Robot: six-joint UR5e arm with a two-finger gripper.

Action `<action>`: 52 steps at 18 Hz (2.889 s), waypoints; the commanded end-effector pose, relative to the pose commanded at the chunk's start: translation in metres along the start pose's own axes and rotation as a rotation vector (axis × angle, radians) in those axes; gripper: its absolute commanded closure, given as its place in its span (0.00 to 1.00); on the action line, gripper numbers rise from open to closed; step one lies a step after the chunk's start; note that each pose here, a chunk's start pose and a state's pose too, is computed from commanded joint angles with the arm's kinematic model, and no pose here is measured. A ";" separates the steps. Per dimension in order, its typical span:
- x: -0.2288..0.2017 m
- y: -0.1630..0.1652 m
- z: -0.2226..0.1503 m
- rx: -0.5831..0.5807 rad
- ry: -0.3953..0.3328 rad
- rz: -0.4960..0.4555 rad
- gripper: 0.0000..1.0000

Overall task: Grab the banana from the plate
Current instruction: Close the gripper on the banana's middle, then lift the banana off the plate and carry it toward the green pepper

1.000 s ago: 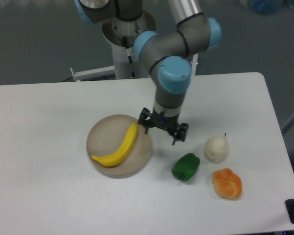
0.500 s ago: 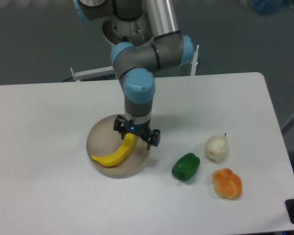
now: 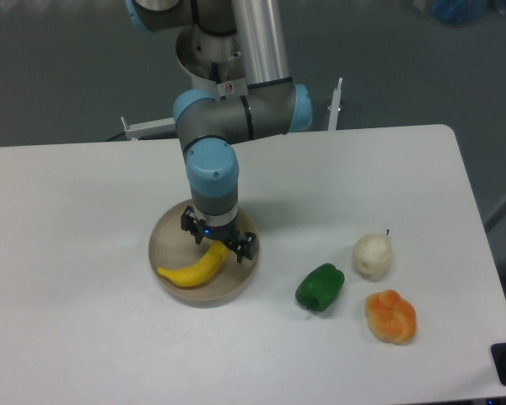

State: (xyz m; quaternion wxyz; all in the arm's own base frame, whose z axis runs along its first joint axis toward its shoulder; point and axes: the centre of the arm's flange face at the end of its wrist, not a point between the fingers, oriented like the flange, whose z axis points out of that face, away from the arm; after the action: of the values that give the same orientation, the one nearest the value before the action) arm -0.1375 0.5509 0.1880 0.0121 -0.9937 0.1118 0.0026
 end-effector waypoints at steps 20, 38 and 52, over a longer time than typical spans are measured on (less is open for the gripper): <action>-0.013 -0.001 -0.026 0.045 -0.028 -0.002 0.77; -0.173 0.045 -0.161 0.107 -0.185 0.079 0.77; -0.193 0.043 -0.168 0.098 -0.217 0.118 0.76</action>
State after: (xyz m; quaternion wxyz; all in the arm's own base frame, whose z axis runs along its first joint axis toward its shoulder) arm -0.3349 0.5477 0.3564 0.0724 -0.9774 0.1681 0.1054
